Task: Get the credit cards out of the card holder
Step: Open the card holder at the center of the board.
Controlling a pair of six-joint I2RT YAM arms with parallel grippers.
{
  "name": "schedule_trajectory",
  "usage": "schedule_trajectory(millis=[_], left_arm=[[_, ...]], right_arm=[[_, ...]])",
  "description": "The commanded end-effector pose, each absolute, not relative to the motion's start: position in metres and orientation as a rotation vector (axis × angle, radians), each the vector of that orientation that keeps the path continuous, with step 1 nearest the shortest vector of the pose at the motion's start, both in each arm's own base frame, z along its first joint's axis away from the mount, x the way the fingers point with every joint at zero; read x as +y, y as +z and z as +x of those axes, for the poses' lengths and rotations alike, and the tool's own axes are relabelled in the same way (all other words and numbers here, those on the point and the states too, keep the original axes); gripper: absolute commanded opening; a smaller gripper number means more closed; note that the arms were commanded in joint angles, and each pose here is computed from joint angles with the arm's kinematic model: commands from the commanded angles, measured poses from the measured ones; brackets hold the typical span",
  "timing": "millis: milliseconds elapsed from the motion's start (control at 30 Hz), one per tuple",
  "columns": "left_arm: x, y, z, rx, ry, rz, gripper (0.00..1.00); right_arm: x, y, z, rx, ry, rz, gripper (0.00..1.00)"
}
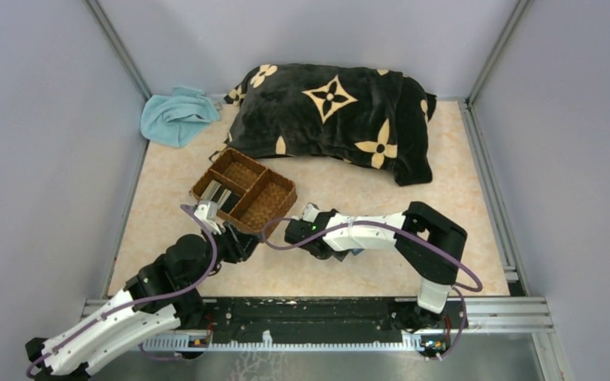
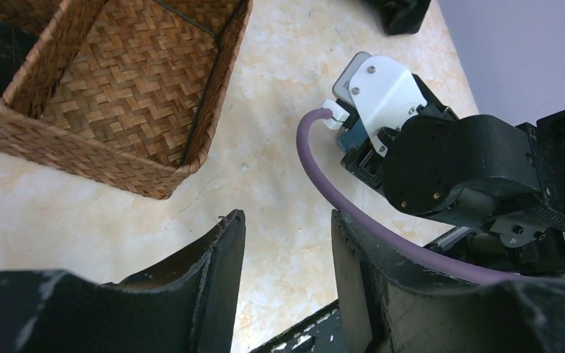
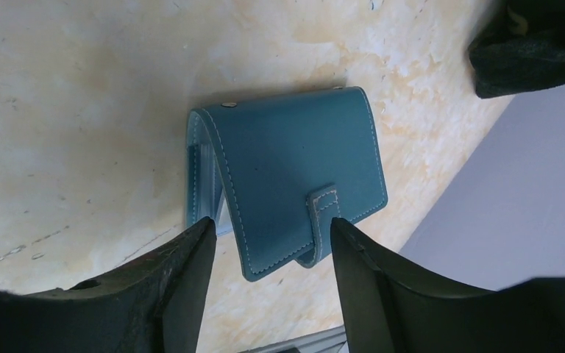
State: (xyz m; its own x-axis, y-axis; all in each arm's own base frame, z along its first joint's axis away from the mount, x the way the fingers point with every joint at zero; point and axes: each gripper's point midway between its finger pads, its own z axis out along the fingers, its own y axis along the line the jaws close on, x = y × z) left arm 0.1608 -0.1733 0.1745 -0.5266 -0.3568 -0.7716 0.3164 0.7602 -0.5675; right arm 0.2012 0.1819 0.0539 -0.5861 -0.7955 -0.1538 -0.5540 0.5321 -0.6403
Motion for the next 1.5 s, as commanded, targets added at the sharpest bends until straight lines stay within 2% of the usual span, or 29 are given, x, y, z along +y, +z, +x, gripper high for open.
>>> schedule_trajectory(millis=[0, 67, 100, 267, 333, 433, 633, 800, 967, 1200, 1333, 1467], left_arm=[[-0.169, 0.165, 0.160, 1.972, -0.820, -0.055, 0.54], [-0.168, 0.165, 0.160, 1.972, -0.819, -0.057, 0.53], [-0.168, 0.164, 0.160, 1.973, -0.817, -0.055, 0.54], [-0.162, 0.165, 0.160, 1.962, -0.798, -0.061, 0.53], [-0.161, 0.167, 0.161, 1.955, -0.796, -0.062, 0.53], [-0.160, 0.168, 0.160, 1.951, -0.797, -0.057, 0.53], [-0.165, 0.170, 0.160, 1.955, -0.808, -0.035, 0.53], [-0.173, 0.172, 0.159, 1.959, -0.827, -0.001, 0.53], [-0.183, 0.171, 0.159, 1.965, -0.854, 0.027, 0.53], [-0.193, 0.169, 0.158, 1.972, -0.885, 0.059, 0.53], [-0.199, 0.167, 0.159, 1.979, -0.892, 0.078, 0.53], [-0.204, 0.164, 0.161, 1.989, -0.893, 0.090, 0.53]], right_arm=[[0.182, 0.063, 0.208, 2.302, -0.846, -1.082, 0.58], [0.179, 0.062, 0.209, 2.293, -0.880, -1.086, 0.53], [0.178, 0.061, 0.210, 2.290, -0.895, -1.089, 0.47], [0.177, 0.062, 0.211, 2.283, -0.911, -1.078, 0.10], [0.179, 0.065, 0.213, 2.280, -0.905, -1.061, 0.00], [0.189, 0.074, 0.214, 2.295, -0.818, -1.028, 0.00], [0.239, 0.109, 0.203, 2.392, -0.291, -0.992, 0.00], [0.253, 0.133, 0.198, 2.464, -0.026, -0.959, 0.00], [0.277, 0.157, 0.188, 2.515, 0.558, -0.833, 0.00], [0.264, 0.148, 0.173, 2.591, 0.985, -0.688, 0.00], [0.271, 0.149, 0.161, 2.573, 1.369, -0.591, 0.00], [0.273, 0.152, 0.164, 2.544, 1.512, -0.497, 0.00]])
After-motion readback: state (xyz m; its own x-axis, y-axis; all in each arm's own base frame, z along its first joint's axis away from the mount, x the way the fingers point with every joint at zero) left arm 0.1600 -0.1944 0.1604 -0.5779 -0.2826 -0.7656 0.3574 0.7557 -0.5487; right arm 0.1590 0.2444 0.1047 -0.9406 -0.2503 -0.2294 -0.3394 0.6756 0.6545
